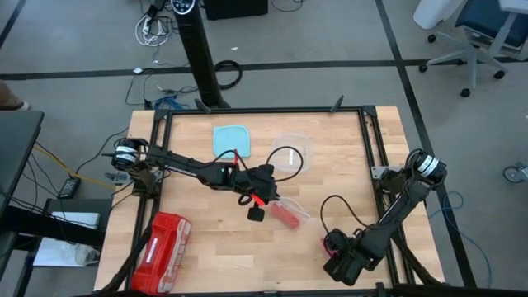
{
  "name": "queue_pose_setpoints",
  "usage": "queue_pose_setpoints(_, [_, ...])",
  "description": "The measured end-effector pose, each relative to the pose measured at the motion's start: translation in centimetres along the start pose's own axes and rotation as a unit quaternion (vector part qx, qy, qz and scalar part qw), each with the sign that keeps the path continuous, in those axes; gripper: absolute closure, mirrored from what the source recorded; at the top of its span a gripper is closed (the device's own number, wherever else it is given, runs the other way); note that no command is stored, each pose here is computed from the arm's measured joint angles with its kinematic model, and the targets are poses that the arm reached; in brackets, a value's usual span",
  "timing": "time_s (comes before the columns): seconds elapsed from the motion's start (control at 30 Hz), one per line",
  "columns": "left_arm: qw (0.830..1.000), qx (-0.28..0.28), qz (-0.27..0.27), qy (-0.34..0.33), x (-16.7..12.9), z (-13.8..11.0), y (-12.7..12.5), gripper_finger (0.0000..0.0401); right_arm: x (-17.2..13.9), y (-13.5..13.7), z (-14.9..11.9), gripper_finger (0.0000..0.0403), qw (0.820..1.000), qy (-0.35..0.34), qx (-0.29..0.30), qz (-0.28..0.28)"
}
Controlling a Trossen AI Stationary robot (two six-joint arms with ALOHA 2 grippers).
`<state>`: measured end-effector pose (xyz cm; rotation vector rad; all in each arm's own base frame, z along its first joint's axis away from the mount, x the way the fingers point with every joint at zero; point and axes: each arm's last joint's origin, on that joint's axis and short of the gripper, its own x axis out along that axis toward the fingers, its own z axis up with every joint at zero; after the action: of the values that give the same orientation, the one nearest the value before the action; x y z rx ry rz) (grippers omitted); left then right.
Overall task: Roll bandage
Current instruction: Put the rolled pink bandage into the transparent zip bag
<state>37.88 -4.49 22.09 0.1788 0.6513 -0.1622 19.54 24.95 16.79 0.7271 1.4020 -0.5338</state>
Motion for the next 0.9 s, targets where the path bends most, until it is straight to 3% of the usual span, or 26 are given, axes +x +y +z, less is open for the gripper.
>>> queue_pose_setpoints(0.2, [1.000,-0.001,0.000,0.000,0.0,0.0,0.0,0.0380,0.1,0.0,-0.2,0.0211,1.000,0.000,-0.027,0.000])
queue_pose_setpoints(0.53, [1.000,-0.002,0.000,0.005,0.0,-0.1,0.0,0.0380,0.4,0.1,-0.2,0.0120,1.000,0.007,-0.024,0.005])
queue_pose_setpoints(0.67, [1.000,-0.002,0.000,0.005,0.0,-0.1,0.0,0.0380,0.4,0.1,-0.2,0.0119,1.000,0.011,-0.023,0.002])
queue_pose_setpoints(0.9, [1.000,-0.002,0.000,0.006,0.0,-0.1,0.0,0.0380,1.1,-0.3,-0.3,0.0156,0.999,0.028,-0.028,-0.003])
